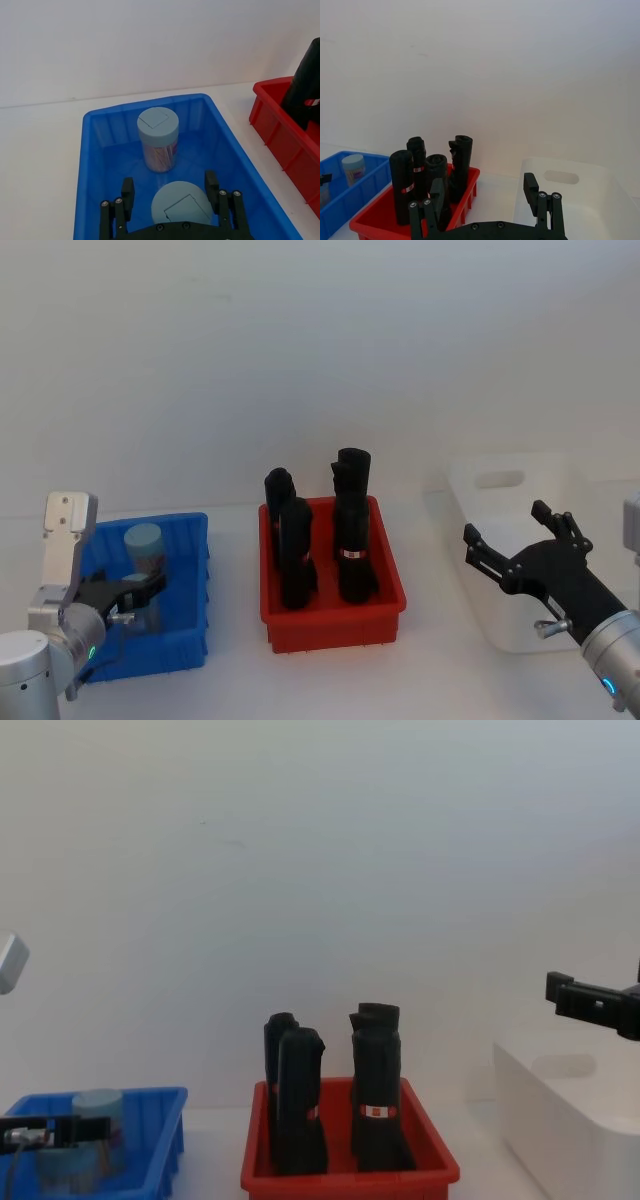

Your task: Pick the cotton swabs from the blue box and place them into the white box.

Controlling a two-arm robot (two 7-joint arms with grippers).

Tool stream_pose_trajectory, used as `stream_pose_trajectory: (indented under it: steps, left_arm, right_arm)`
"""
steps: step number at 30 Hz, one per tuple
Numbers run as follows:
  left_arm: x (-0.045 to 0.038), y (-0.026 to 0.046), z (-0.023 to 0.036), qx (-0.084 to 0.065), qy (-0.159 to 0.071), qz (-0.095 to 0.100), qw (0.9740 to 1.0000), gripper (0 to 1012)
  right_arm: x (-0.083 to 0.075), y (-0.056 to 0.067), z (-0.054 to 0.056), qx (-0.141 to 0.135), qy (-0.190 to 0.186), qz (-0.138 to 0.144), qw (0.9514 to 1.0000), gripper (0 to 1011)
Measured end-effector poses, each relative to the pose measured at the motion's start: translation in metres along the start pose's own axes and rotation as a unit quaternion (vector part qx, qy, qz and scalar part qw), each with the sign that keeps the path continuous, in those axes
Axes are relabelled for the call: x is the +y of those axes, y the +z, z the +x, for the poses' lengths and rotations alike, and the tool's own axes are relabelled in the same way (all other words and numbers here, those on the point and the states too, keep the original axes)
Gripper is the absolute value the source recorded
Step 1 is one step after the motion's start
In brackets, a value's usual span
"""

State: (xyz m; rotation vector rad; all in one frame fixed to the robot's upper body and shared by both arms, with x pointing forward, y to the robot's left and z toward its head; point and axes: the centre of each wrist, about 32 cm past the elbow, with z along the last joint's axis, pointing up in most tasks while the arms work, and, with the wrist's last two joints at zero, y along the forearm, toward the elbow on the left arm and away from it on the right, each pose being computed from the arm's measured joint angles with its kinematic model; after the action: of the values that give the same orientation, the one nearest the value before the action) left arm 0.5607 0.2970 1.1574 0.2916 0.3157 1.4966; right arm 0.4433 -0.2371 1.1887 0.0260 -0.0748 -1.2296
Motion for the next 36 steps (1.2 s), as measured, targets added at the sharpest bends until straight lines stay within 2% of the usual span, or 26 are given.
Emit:
stream_pose_trajectory:
  steps: [10, 23, 26, 31, 36]
  left_arm:
    - [0.0021, -0.0039, 0.0026, 0.001, 0.002, 0.01, 0.9999, 670]
    - [0.006, -0.0035, -0.0022, 0.006, -0.02, 0.006, 0.9998, 669]
    - [0.008, -0.0012, -0.004, 0.004, -0.024, -0.001, 0.9997, 669]
    - [0.0138, 0.0069, -0.0072, -0.007, -0.029, -0.021, 0.9993, 669]
    - [0.0218, 0.0198, -0.011, -0.024, -0.036, -0.046, 0.998, 669]
  right_arm:
    - [0.0, 0.0, 0.0, 0.0, 0.0, 0.0, 1.0, 1002]
    - [0.0, 0.0, 0.0, 0.0, 0.0, 0.0, 1.0, 1002]
    - [0.0, 0.0, 0.0, 0.0, 0.0, 0.0, 1.0, 1002]
    - [0.0, 0.0, 0.0, 0.0, 0.0, 0.0, 1.0, 1002]
    - [0.0, 0.0, 0.0, 0.0, 0.0, 0.0, 1.0, 1002]
